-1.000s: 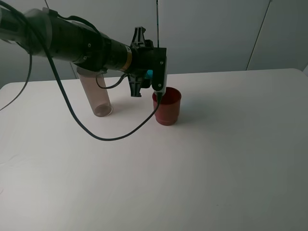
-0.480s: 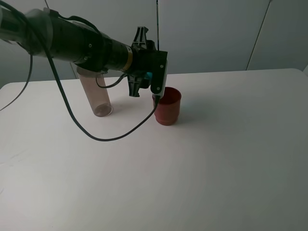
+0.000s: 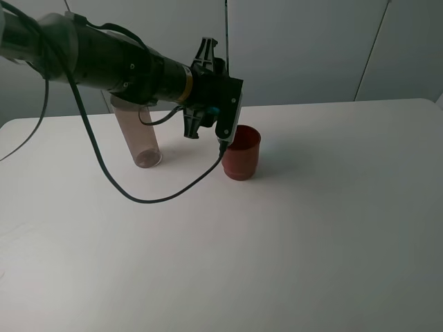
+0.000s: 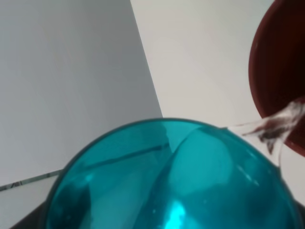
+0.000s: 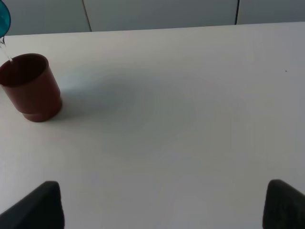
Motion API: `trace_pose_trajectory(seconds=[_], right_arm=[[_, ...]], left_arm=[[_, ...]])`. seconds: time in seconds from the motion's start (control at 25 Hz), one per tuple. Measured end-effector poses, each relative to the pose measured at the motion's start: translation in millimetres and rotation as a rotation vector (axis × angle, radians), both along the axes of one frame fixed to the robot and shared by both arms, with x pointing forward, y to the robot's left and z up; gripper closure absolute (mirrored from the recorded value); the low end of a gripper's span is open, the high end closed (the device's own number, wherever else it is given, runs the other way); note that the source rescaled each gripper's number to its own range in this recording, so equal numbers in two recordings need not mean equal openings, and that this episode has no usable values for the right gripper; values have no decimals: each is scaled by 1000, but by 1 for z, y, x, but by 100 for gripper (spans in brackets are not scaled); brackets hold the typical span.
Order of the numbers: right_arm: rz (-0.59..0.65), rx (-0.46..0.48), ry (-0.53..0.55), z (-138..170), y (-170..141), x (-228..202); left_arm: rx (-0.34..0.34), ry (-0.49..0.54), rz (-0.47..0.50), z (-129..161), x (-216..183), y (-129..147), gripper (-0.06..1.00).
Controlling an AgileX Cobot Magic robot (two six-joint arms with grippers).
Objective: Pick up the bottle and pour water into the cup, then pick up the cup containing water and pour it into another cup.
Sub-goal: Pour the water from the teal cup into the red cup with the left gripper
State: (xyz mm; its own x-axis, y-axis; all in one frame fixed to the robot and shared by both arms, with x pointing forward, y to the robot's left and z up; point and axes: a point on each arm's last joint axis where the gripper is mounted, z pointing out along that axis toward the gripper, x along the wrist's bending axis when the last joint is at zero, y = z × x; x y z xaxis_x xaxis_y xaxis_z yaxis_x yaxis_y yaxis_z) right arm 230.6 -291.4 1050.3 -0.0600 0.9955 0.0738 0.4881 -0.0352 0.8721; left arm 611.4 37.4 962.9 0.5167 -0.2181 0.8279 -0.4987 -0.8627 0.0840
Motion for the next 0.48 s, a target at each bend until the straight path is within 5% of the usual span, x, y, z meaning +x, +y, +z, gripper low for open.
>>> trace_pose_trajectory(seconds=[0.48], right_arm=[[0, 0, 0, 0, 0, 0]], left_arm=[[71, -49, -42, 0, 0, 0, 88]])
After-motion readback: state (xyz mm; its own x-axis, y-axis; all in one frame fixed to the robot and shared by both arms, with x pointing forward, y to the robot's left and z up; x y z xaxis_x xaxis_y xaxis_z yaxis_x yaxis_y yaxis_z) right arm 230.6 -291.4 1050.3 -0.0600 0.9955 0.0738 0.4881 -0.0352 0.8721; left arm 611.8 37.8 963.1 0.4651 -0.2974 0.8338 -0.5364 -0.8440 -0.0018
